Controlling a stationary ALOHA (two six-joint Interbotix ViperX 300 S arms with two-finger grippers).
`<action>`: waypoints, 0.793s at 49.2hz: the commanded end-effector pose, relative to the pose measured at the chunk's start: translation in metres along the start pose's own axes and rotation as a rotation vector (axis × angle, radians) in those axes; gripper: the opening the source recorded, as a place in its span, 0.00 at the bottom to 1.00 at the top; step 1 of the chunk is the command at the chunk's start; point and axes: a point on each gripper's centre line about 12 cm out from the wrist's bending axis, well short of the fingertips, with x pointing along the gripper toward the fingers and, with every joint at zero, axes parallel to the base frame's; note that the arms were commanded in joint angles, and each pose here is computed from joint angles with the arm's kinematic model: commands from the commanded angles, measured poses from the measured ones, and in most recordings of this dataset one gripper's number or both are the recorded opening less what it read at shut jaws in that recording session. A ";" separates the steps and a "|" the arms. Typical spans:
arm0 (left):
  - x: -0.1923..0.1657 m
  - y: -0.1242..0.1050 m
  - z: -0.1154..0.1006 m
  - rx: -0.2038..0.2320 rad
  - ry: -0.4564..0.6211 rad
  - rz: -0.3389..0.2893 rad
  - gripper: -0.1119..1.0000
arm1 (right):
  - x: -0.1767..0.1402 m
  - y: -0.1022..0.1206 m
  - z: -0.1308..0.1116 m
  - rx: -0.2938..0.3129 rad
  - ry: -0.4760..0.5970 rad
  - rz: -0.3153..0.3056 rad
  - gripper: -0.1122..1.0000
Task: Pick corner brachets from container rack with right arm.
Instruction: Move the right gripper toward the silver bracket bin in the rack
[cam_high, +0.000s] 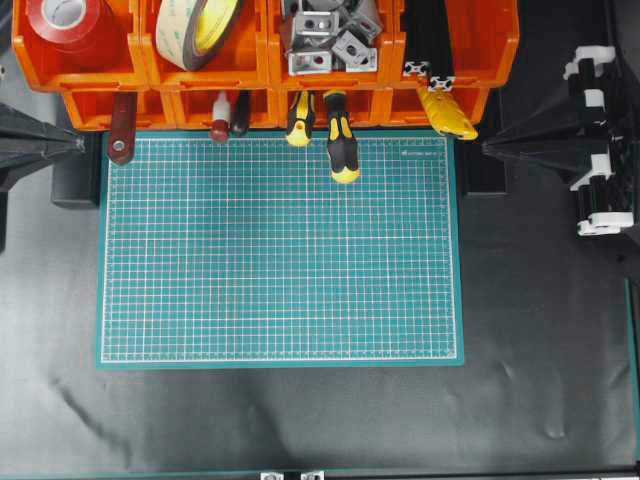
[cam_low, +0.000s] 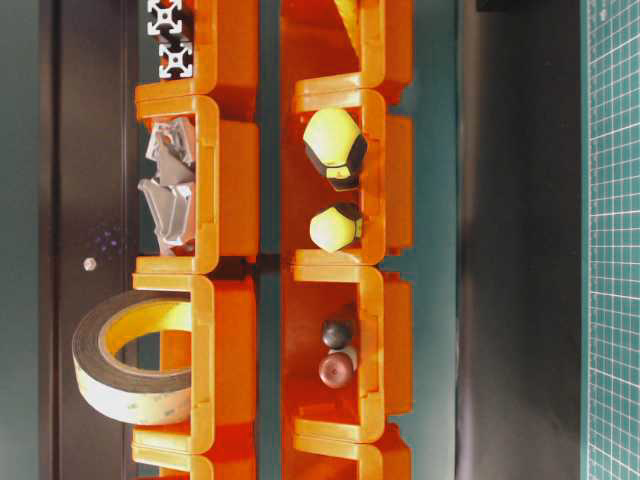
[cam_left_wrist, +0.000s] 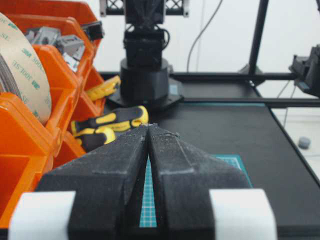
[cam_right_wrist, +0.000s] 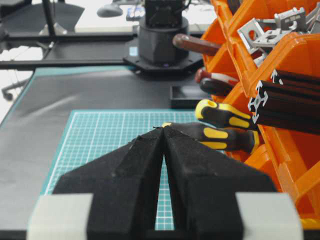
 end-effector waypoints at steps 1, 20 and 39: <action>0.007 -0.004 0.015 -0.018 -0.007 -0.021 0.15 | 0.002 -0.002 0.012 0.018 -0.029 -0.008 0.11; 0.019 -0.010 0.033 -0.075 0.160 -0.040 0.10 | 0.008 -0.001 0.075 0.082 0.314 -0.013 0.10; 0.017 -0.012 0.031 -0.081 0.270 -0.041 0.10 | 0.052 -0.030 0.131 0.040 0.826 -0.155 0.10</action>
